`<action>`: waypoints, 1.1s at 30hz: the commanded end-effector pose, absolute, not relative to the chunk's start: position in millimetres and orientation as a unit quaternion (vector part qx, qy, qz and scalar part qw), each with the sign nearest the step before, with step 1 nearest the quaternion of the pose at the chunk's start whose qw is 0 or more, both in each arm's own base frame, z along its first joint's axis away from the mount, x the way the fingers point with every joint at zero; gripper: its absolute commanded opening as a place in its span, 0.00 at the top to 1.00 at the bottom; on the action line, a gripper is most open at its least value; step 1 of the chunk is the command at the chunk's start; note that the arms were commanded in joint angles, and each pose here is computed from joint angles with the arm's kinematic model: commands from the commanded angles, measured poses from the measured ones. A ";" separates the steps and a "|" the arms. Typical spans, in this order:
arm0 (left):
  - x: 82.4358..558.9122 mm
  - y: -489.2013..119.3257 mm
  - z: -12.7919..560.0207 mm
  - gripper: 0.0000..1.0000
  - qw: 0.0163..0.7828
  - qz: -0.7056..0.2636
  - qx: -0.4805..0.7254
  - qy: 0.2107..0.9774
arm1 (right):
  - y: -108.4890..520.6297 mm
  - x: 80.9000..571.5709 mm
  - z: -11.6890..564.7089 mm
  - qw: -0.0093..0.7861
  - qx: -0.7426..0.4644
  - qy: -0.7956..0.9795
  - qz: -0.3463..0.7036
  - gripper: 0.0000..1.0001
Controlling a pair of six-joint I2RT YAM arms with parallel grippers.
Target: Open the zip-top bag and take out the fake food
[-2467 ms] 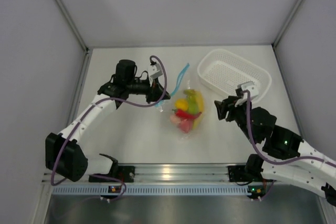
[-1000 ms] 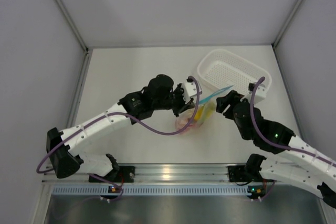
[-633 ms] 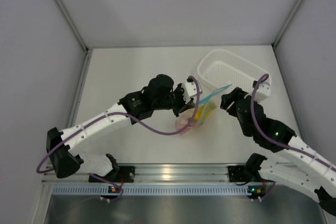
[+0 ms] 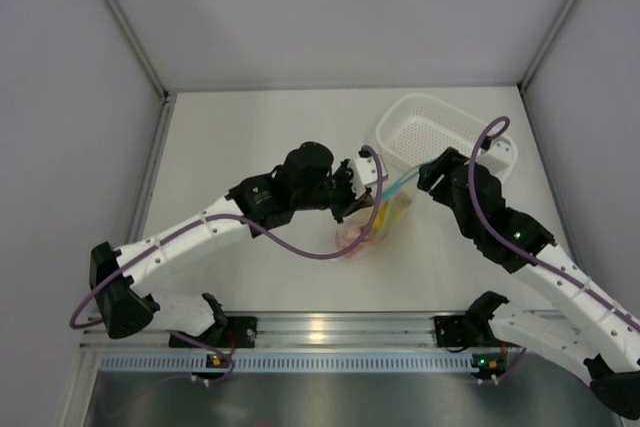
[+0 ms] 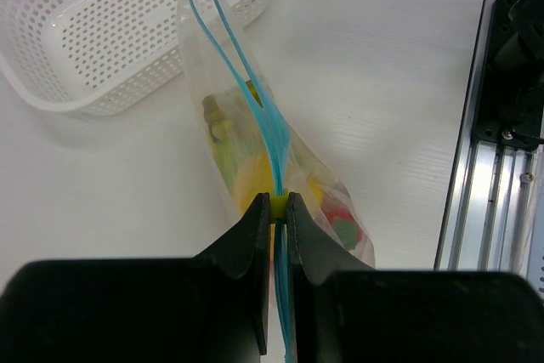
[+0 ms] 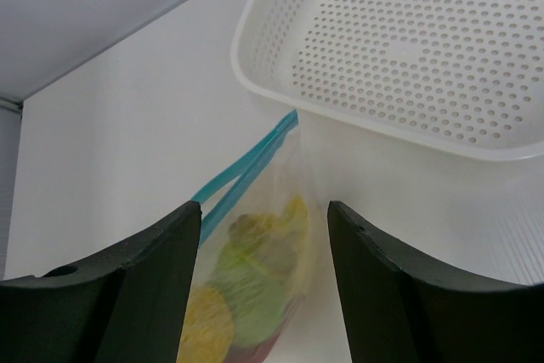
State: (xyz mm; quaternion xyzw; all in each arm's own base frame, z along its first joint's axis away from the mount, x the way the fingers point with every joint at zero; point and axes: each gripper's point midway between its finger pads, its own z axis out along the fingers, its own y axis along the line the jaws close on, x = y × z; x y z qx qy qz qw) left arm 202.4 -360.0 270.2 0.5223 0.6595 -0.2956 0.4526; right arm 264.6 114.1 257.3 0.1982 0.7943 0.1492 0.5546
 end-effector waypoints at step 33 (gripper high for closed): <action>214.7 -370.0 288.7 1.00 0.478 -0.290 0.507 0.656 | 118.0 266.7 275.8 0.568 0.202 0.775 0.189 0.39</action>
